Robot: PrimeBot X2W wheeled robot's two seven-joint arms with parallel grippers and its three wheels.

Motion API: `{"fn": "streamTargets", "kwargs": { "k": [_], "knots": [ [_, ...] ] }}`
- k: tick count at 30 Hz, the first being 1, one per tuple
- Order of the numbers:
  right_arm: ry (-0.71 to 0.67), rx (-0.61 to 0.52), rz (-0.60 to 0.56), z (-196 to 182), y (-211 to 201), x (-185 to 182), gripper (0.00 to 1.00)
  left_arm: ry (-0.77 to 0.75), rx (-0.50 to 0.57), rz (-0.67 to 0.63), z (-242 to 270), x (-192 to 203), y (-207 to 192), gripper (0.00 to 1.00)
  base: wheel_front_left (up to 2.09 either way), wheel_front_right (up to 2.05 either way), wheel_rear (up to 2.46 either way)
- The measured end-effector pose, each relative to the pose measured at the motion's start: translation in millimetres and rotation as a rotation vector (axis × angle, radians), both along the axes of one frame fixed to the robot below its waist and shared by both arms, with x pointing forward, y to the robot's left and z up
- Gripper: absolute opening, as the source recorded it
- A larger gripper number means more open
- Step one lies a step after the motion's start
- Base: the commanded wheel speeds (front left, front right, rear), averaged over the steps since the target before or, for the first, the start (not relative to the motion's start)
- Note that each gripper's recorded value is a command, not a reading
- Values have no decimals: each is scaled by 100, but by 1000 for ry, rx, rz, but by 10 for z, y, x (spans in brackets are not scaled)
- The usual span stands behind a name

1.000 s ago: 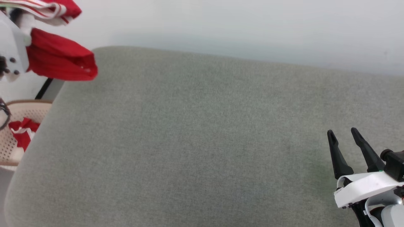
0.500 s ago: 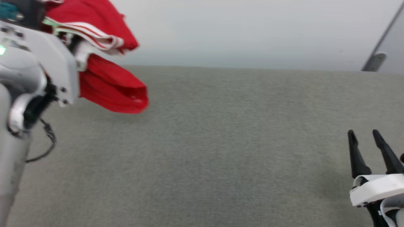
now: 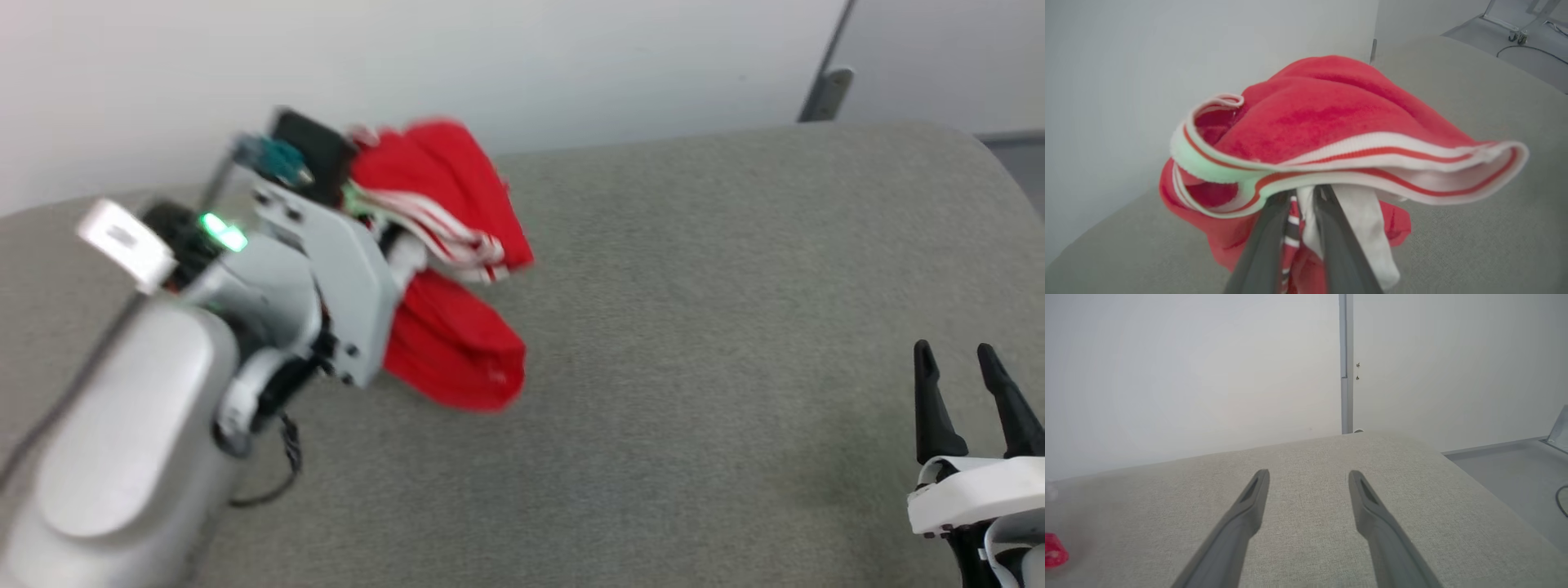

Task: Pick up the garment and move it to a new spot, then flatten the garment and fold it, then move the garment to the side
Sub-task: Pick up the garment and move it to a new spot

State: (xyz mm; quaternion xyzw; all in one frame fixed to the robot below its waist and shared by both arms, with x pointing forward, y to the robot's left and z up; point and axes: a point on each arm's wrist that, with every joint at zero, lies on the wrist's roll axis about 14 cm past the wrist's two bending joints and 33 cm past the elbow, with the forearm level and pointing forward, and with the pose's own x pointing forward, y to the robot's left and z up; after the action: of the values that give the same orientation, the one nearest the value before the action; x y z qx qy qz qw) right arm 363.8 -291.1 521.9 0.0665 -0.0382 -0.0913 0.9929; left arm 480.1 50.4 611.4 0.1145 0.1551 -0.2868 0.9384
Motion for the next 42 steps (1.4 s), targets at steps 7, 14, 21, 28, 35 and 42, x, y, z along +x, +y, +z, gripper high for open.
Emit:
{"fn": "streamTargets", "kwargs": {
  "k": [7,14,21,28,35,42],
  "knots": [
    [29,18,-44,-143,-102,-54,100,230,24,-57,-927,-70,-301,0,0,0,0],
    [52,33,-62,-259,-118,-42,100,425,60,-76,-1657,-183,-427,0,0,0,0],
    [57,42,-52,-299,-82,13,100,531,87,-91,-2023,-278,-513,0,0,0,0],
    [52,41,-32,-289,-42,5,100,509,66,-94,-1940,-251,-531,100,0,0,0],
    [43,33,-4,-251,9,-60,100,385,5,-110,-1487,-231,-516,100,0,0,0],
    [16,28,46,-140,145,-89,100,202,-87,-64,-940,-275,-245,100,0,0,0]
  ]
}}
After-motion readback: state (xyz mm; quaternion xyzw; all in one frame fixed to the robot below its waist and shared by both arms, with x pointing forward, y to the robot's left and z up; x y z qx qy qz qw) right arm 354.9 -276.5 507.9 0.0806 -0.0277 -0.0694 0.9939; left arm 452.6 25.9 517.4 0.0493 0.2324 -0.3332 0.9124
